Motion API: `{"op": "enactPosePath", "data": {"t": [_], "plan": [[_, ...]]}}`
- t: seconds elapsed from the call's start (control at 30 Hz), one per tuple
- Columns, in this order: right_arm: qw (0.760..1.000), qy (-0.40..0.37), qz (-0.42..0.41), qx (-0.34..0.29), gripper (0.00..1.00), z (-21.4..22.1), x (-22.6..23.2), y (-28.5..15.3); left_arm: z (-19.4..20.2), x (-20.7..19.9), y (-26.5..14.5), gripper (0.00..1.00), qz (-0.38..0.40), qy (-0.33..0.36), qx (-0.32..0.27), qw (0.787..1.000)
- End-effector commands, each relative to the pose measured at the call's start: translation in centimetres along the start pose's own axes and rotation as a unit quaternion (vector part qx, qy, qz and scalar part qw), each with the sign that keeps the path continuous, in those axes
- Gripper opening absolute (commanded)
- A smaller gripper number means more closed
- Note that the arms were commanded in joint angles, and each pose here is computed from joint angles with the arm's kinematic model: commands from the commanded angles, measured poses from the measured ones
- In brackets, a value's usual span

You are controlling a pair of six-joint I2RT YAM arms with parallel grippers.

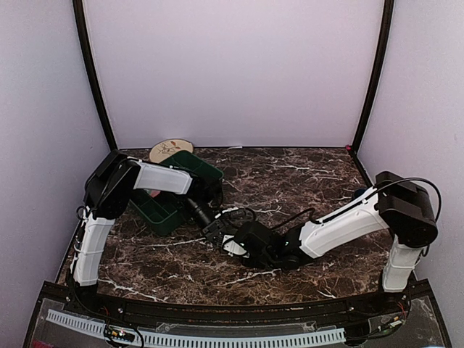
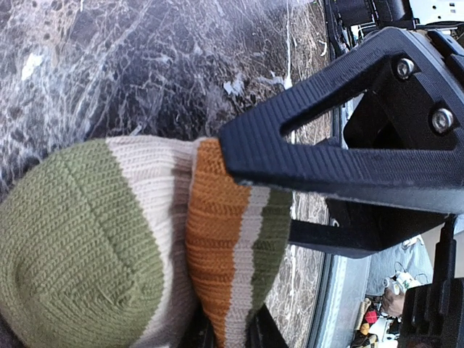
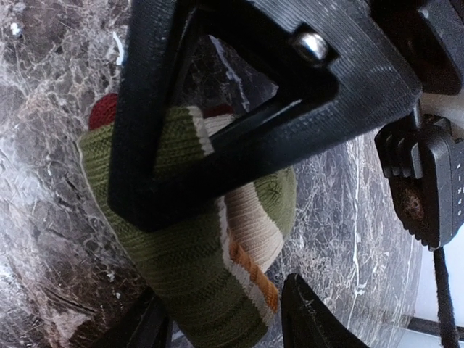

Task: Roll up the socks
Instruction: Roll the sock at the center of the board.

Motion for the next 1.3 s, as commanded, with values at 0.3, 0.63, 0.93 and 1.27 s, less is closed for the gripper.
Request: {"op": "enactPosePath", "data": {"t": [0.3, 0.63, 0.93, 1.27], "plan": [[0.999, 0.002, -0.051, 0.012, 0.35, -0.1, 1.5, 1.2, 0.9, 0.8, 0.4, 0.13, 0.004, -0.029, 0.015, 0.999], [0.997, 0.014, -0.074, 0.029, 0.00, 0.2, 1.3, 1.1, 0.5, 1.2, -0.1, 0.26, -0.029, -0.046, 0.017, 0.998], [0.993, 0.035, -0.102, 0.040, 0.00, 0.0, 0.7, 0.6, -0.2, 2.0, -2.1, 0.38, -0.113, -0.072, 0.024, 0.991], [0.990, 0.046, -0.118, 0.061, 0.00, 0.1, 0.4, 0.0, 0.1, 0.1, -4.6, 0.40, -0.183, -0.058, -0.032, 0.981]]}}
Point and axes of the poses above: each gripper's point midway between its finger pads, its own y axis out along the fingers, its own x axis along the line the jaws close on, z = x × y, the point moved 10 cm from there along -y, back along the fingers, and after that the axes turned 6 degrees about y, right-handed, at the moved point
